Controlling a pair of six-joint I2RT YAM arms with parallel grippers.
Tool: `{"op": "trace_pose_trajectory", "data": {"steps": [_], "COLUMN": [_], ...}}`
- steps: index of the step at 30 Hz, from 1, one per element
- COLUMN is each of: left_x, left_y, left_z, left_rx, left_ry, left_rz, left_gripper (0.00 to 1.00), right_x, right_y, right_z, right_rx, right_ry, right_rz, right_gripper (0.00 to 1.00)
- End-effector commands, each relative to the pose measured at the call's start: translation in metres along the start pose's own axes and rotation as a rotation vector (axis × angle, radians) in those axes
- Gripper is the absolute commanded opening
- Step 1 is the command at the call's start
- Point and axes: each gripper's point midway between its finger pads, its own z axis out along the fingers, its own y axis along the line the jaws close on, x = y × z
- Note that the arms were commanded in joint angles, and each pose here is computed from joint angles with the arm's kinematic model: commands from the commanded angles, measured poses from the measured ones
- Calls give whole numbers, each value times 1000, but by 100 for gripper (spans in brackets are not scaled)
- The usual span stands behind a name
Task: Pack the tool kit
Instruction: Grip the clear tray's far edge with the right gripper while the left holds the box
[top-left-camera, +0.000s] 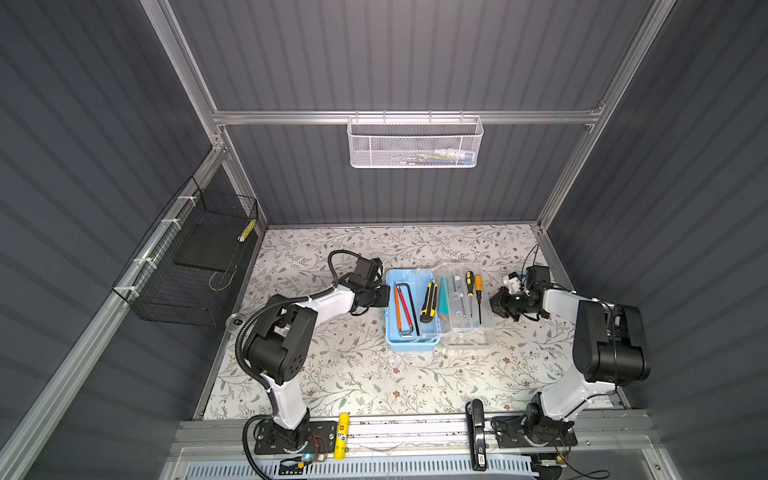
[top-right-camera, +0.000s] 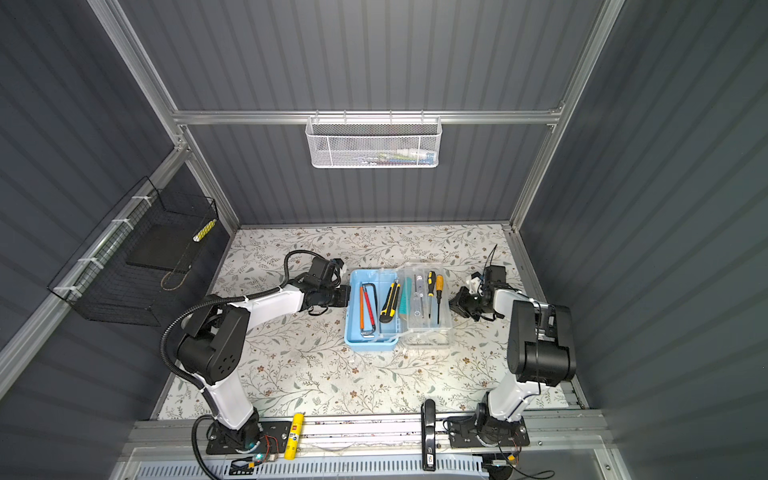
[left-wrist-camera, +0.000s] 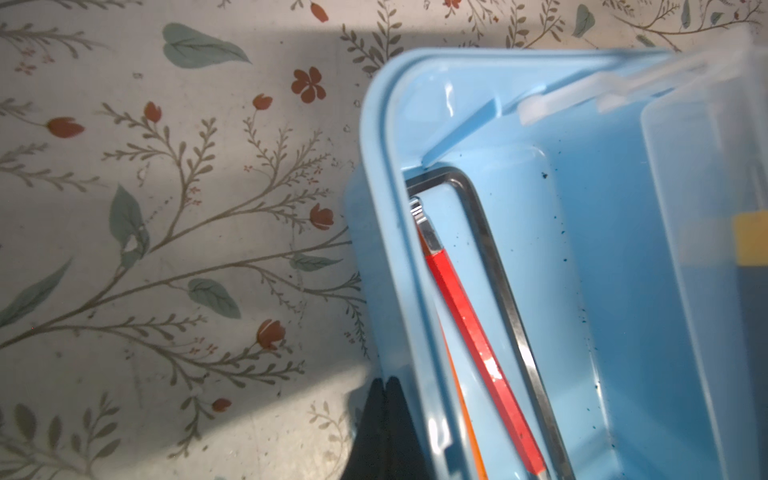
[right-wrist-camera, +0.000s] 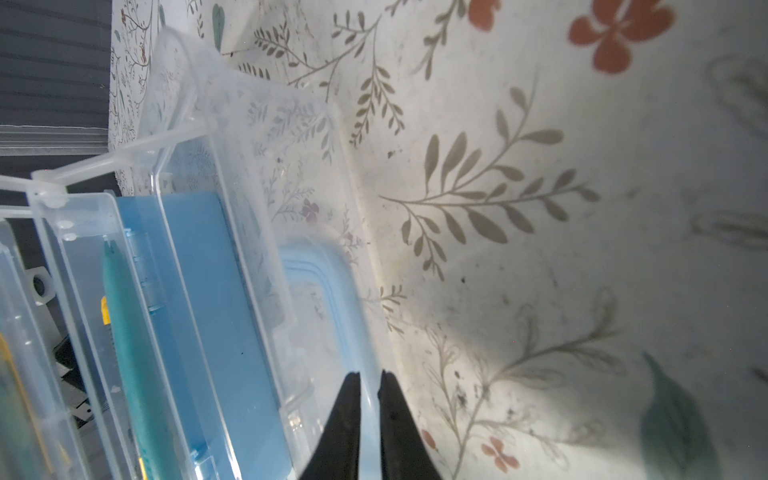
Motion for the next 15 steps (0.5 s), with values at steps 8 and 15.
{"op": "trace_pose_trajectory", "data": {"steps": [8,15], "left_x": [13,13], "left_y": [-13,-12], "left_z": [2,1], "left_rx": [70,63], "left_ry": [14,6], "left_rz": [12,14], "left_gripper": [0,0], "right_x": [13,11], "right_y": [34,45], "right_z": [-8,-19], "right_rx": [-129,-148], "right_ry": [33,14], "right_rz": [-52,-67], "right_gripper": [14,14]}}
